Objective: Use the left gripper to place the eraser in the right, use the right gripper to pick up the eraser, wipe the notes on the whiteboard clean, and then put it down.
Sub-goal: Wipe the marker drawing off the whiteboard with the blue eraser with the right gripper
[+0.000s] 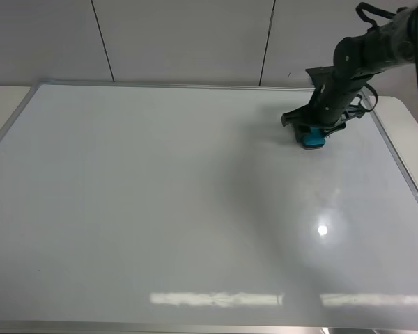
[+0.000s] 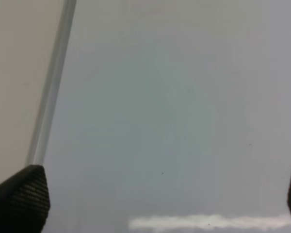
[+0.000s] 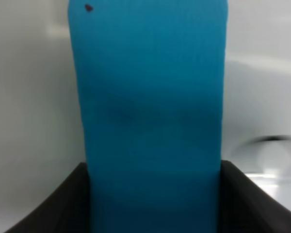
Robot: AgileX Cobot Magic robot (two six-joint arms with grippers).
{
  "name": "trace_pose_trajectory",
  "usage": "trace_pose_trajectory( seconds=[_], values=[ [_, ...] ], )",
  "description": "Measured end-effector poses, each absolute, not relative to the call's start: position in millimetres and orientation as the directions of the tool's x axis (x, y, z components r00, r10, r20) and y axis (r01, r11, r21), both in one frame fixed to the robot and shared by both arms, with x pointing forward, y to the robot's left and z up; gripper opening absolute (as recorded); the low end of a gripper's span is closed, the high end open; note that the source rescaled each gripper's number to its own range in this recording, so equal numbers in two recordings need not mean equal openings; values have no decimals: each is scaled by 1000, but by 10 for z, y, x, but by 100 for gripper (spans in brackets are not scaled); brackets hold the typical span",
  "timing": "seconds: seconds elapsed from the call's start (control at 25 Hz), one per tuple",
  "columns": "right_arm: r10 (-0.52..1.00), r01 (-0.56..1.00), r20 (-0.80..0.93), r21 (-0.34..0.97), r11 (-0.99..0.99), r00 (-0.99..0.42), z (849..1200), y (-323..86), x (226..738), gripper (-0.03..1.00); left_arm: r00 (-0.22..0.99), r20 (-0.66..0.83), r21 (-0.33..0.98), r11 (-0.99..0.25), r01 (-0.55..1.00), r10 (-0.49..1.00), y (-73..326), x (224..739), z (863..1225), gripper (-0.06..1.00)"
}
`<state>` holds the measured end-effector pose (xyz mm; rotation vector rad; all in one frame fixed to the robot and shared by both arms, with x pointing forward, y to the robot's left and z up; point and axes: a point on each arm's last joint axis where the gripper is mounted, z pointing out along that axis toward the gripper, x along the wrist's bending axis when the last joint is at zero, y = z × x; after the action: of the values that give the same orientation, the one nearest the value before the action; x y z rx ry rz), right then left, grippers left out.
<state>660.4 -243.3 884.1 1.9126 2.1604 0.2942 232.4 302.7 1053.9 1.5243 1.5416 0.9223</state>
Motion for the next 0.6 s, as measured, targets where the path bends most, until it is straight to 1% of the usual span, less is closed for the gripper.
trace_pose_trajectory(
  seconds=[0.2, 0.32, 0.48, 0.6],
  values=[
    [961, 920, -17, 284, 271, -278, 8833, -1660, 6404, 2, 8, -30, 895, 24, 446, 1000, 3027, 2324, 10539, 100],
    [942, 902, -15, 284, 327, -336, 8829, -1404, 6310, 2, 8, -30, 895, 24, 446, 1000, 3027, 2324, 10539, 100],
    [946, 907, -9, 281, 313, -323, 8821, -1430, 6319, 2, 8, -30, 895, 24, 446, 1000, 3027, 2324, 10539, 100],
    [958, 920, -11, 276, 279, -287, 8820, -1589, 6375, 2, 8, -30, 895, 24, 446, 1000, 3027, 2324, 10539, 100]
  ],
)
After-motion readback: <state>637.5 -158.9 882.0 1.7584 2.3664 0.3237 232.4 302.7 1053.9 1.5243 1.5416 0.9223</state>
